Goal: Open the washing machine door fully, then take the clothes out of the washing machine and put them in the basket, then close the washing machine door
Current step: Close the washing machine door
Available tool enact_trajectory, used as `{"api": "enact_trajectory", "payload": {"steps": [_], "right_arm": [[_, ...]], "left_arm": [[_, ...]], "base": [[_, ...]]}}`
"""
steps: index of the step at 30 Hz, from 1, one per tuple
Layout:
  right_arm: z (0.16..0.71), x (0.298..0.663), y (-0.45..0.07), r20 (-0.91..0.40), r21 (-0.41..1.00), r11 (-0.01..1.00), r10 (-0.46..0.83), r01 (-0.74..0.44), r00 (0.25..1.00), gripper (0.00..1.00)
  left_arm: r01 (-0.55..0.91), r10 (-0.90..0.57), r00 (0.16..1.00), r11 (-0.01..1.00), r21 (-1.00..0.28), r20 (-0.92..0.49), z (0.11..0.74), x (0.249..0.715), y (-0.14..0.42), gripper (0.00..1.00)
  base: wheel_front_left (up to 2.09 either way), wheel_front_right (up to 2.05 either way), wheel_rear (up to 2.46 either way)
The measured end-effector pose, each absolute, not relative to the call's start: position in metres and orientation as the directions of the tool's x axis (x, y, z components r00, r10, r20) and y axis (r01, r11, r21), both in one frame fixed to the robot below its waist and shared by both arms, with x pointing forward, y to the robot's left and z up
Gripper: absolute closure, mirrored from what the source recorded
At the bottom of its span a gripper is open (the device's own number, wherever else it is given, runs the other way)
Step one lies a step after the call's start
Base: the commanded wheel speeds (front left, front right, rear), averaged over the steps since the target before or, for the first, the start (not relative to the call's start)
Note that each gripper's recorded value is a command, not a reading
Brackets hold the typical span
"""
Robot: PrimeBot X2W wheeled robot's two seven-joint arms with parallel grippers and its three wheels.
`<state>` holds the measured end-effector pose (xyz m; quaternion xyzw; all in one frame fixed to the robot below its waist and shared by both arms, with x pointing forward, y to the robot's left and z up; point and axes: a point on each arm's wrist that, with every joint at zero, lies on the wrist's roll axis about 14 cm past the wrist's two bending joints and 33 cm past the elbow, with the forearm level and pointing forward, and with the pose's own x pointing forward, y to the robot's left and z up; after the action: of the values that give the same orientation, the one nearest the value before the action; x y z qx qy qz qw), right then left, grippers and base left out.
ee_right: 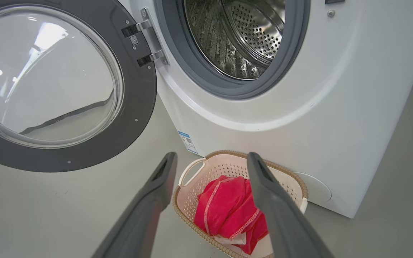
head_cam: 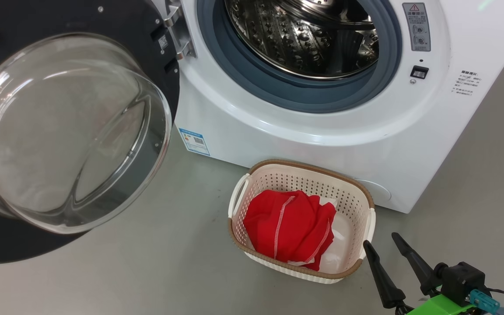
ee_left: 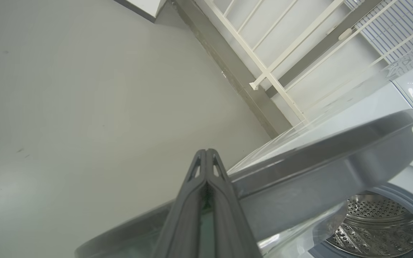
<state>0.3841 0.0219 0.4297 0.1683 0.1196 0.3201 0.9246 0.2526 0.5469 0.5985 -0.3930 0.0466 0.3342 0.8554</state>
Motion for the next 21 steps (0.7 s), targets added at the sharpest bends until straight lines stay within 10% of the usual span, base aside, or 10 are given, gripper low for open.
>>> {"api": "enact_trajectory", "payload": {"steps": [21], "right_arm": [[0.448,0.382,0.02,-0.072,0.374,0.746,0.615,-0.551,0.785,0.0]], "left_arm": [[-0.416,0.269,0.909,0.582,-0.699,-0.317,0.605,0.243,0.492,1.0]], "base": [[0.0,0.0,0.0]]}}
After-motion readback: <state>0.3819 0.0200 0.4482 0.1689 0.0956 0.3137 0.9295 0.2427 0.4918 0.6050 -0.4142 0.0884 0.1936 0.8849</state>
